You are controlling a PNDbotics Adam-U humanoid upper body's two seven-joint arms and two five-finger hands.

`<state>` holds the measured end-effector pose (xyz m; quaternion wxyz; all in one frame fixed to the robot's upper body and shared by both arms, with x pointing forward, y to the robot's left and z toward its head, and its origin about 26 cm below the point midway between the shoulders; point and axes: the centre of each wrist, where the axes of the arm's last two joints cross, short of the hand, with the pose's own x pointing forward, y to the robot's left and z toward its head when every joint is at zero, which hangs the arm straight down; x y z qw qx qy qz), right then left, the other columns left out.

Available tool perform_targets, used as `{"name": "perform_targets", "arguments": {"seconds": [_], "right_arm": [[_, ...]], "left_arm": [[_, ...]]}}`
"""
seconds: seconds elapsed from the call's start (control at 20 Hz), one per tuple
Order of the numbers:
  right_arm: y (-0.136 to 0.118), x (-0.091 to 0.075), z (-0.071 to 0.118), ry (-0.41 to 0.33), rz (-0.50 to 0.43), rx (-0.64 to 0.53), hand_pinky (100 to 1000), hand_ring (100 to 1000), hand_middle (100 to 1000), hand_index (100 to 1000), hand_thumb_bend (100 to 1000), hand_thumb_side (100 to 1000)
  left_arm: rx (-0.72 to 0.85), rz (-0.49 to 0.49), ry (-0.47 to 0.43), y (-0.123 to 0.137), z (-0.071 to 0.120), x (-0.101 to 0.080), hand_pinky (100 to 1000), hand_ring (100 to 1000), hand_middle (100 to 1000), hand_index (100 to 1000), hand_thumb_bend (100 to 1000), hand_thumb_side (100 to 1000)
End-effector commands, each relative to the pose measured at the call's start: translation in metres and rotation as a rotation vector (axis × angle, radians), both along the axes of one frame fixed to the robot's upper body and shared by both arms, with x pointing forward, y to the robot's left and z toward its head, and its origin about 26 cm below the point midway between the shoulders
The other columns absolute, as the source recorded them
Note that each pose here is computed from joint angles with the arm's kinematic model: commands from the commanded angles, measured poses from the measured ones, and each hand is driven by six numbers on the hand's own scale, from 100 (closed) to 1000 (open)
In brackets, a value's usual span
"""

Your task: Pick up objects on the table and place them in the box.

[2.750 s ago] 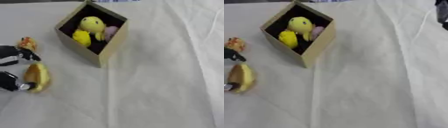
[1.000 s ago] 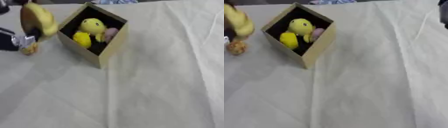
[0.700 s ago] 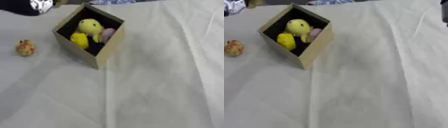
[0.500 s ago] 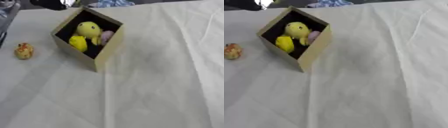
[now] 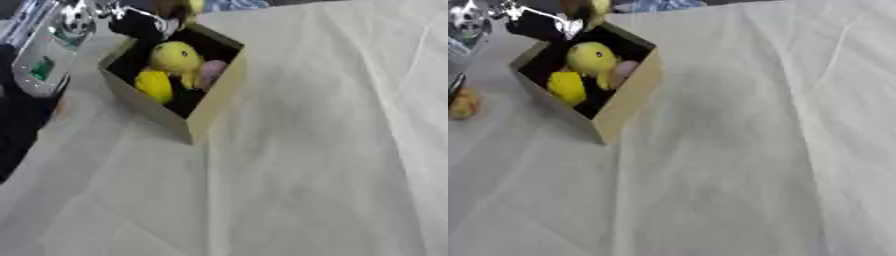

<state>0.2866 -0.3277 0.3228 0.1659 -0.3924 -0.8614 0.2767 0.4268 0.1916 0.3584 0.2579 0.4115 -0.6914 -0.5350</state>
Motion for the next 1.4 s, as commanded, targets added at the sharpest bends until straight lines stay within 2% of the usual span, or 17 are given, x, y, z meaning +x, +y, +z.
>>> {"name": "perform_targets", "arguments": {"seconds": [0.05, 0.25, 0.4, 0.5, 0.6, 0.8, 1.05, 1.25, 1.4], "right_arm": [[0.001, -0.005, 0.009, -0.027, 0.009, -0.016, 846, 852, 789, 845, 100, 312], [0.001, -0.004, 0.008, -0.024, 0.010, -0.012, 846, 852, 789, 845, 100, 318], [0.001, -0.004, 0.007, -0.020, 0.010, -0.010, 846, 852, 789, 844, 100, 322], [0.001, -0.004, 0.007, -0.017, 0.010, -0.007, 846, 852, 789, 844, 100, 322], [0.001, -0.004, 0.006, -0.015, 0.008, -0.006, 846, 852, 789, 844, 100, 322], [-0.001, -0.004, 0.003, -0.006, -0.001, -0.004, 846, 852, 789, 844, 100, 322], [-0.005, -0.006, 0.002, -0.014, -0.023, 0.001, 845, 851, 788, 843, 100, 316], [-0.006, -0.006, 0.004, -0.025, -0.027, 0.012, 845, 849, 786, 842, 100, 319], [-0.006, -0.006, 0.003, -0.022, -0.028, 0.014, 845, 848, 786, 842, 100, 322]], "left_arm": [[0.057, -0.004, 0.005, 0.003, 0.007, 0.000, 907, 884, 846, 883, 323, 398], [0.101, 0.017, 0.034, 0.006, 0.006, 0.003, 938, 933, 911, 963, 434, 535], [0.113, 0.042, 0.040, 0.008, 0.007, 0.003, 952, 949, 938, 992, 539, 754], [0.114, 0.055, 0.043, 0.010, 0.007, 0.003, 952, 952, 940, 994, 566, 792], [0.111, 0.059, 0.043, 0.012, 0.008, 0.003, 950, 949, 937, 990, 514, 759], [0.055, 0.054, -0.001, 0.025, 0.019, -0.009, 921, 919, 902, 927, 388, 593], [0.021, 0.120, -0.050, 0.074, 0.029, -0.047, 911, 900, 875, 907, 373, 555], [0.060, 0.211, -0.008, 0.109, 0.020, -0.075, 917, 906, 881, 923, 383, 542], [0.052, 0.260, 0.048, 0.126, 0.011, -0.082, 918, 907, 881, 924, 391, 506]]}}
